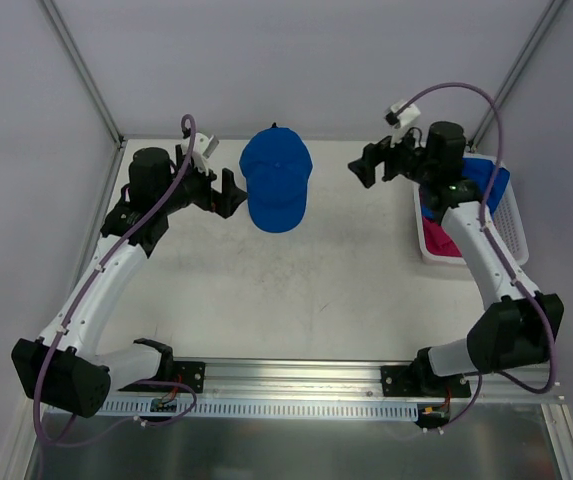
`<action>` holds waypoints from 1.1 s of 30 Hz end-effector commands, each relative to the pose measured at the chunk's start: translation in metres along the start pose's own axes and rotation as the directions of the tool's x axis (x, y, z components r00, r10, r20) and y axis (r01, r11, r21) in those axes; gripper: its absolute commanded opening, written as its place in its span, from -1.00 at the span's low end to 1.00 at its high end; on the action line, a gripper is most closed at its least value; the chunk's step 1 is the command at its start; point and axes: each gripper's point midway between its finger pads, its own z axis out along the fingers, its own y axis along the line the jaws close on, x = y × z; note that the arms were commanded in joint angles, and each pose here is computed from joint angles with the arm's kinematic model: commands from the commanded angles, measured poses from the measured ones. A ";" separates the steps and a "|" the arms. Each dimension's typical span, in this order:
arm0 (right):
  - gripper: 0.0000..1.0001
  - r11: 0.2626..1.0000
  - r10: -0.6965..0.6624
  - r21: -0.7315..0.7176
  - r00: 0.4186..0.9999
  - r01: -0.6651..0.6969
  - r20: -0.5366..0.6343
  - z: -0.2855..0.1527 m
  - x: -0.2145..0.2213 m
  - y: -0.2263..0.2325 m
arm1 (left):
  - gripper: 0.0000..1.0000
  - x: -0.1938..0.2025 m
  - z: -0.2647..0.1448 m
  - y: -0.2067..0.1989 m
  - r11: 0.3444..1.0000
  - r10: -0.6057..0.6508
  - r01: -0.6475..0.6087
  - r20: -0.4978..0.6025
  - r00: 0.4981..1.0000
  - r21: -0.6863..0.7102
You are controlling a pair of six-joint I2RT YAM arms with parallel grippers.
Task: Stack the hats
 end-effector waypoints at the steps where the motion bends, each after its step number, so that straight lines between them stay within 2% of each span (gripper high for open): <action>1: 0.94 0.983 0.177 0.055 0.982 -0.174 -0.070 -0.055 -0.002 -0.010 | 0.98 -0.005 -0.013 -0.031 0.985 -0.049 0.053 -0.027 0.998 0.162; 5: 0.92 0.920 0.306 0.289 0.946 -0.264 -0.110 -0.124 0.027 -0.083 | 0.98 0.003 -0.011 -0.032 0.982 -0.087 0.095 -0.056 0.995 0.163; 9: 0.79 0.829 0.443 0.439 0.886 -0.347 -0.136 -0.171 0.064 -0.124 | 0.98 0.005 -0.009 -0.029 0.983 -0.113 0.121 -0.063 0.992 0.140; 13: 0.60 0.871 0.340 0.454 0.897 -0.187 -0.283 -0.189 0.102 -0.122 | 0.98 0.006 -0.010 -0.026 0.987 -0.107 0.113 -0.060 0.992 0.118; 14: 0.44 0.899 0.271 0.424 0.897 -0.106 -0.350 -0.192 0.117 -0.121 | 0.97 0.008 -0.011 -0.025 0.987 -0.107 0.114 -0.061 0.992 0.110; 17: 0.23 0.920 0.143 0.389 0.874 0.057 -0.465 -0.202 0.136 -0.130 | 0.97 0.014 -0.011 -0.021 0.990 -0.107 0.113 -0.069 0.992 0.090; 21: 0.15 0.928 0.002 0.308 0.826 0.208 -0.564 -0.211 0.163 -0.134 | 0.98 0.013 -0.012 -0.020 0.991 -0.103 0.108 -0.065 0.993 0.084; 24: 0.13 0.921 -0.063 0.275 0.803 0.275 -0.593 -0.217 0.169 -0.143 | 0.98 0.015 -0.010 -0.019 0.991 -0.105 0.110 -0.071 0.992 0.077; 31: 0.04 0.910 -0.160 0.189 0.734 0.368 -0.660 -0.220 0.189 -0.163 | 0.97 0.013 -0.004 -0.013 0.993 -0.093 0.098 -0.076 0.993 0.064; 33: 0.03 0.915 -0.157 0.186 0.740 0.358 -0.654 -0.224 0.194 -0.171 | 0.97 0.010 -0.003 -0.010 0.996 -0.062 0.066 -0.070 0.996 0.054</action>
